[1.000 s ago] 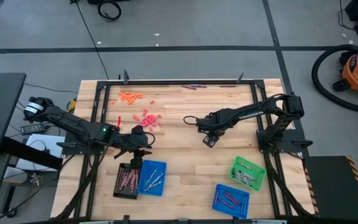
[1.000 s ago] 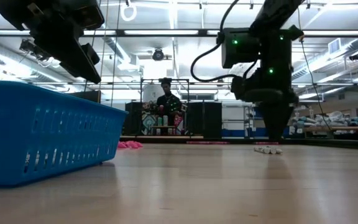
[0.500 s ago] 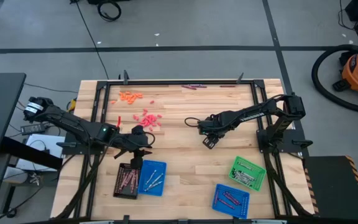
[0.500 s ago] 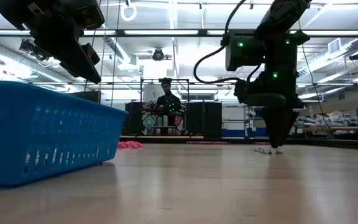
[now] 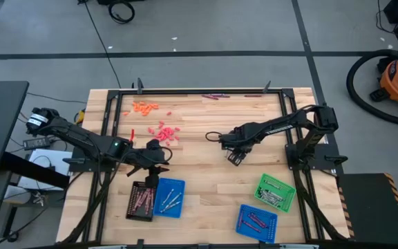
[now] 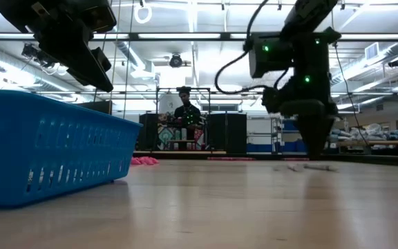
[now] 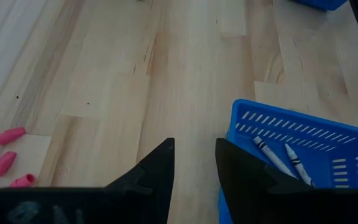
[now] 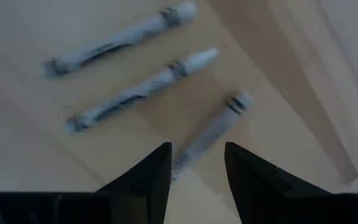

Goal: Sort crayons
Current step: Put the white crayon into the left blue bin

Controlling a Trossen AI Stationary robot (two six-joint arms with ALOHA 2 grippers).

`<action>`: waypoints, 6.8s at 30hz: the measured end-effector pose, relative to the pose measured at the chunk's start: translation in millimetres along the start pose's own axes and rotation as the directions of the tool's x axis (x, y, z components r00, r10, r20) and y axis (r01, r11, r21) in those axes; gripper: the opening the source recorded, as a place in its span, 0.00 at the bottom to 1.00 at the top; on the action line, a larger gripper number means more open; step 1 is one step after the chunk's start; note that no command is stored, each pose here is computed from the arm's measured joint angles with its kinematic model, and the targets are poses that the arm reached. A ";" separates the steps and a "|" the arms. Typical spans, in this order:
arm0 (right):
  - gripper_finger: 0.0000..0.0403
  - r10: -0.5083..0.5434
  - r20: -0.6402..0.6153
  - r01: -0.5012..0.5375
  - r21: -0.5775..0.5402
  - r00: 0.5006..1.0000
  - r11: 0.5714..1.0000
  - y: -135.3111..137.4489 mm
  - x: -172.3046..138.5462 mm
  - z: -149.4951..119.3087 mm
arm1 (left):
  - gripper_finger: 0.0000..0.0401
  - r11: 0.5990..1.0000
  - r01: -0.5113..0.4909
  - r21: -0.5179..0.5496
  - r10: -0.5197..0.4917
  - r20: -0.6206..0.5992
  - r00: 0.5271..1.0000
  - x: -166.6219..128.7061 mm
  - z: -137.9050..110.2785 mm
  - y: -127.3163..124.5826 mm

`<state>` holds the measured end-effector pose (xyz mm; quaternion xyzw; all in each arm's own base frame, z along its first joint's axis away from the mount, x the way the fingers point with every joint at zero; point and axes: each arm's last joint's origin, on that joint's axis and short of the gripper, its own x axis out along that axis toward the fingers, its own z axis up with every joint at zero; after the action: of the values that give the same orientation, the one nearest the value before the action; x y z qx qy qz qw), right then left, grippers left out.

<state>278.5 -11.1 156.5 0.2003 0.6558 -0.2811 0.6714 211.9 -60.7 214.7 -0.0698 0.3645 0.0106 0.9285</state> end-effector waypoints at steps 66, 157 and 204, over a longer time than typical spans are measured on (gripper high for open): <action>0.09 0.048 0.232 0.002 -0.213 0.972 0.977 20.4 -15.1 -10.0 | 0.53 0.995 -0.094 0.020 0.091 0.111 0.990 18.8 9.4 -1.1; 0.45 0.508 0.630 -0.062 -0.591 0.588 0.805 67.0 -88.4 -3.3 | 0.10 0.977 0.203 -0.067 -0.171 0.321 0.931 17.2 37.7 -3.1; 0.44 0.502 0.650 -0.042 -0.587 0.570 0.809 70.4 -77.8 -12.6 | 0.20 0.846 0.185 -0.500 -0.332 -0.223 0.917 47.7 -4.9 -36.5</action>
<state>315.3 59.5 226.0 -0.0250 0.3049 -0.0436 0.9510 246.2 -99.0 183.3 -0.3417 0.4751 -0.0389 0.8099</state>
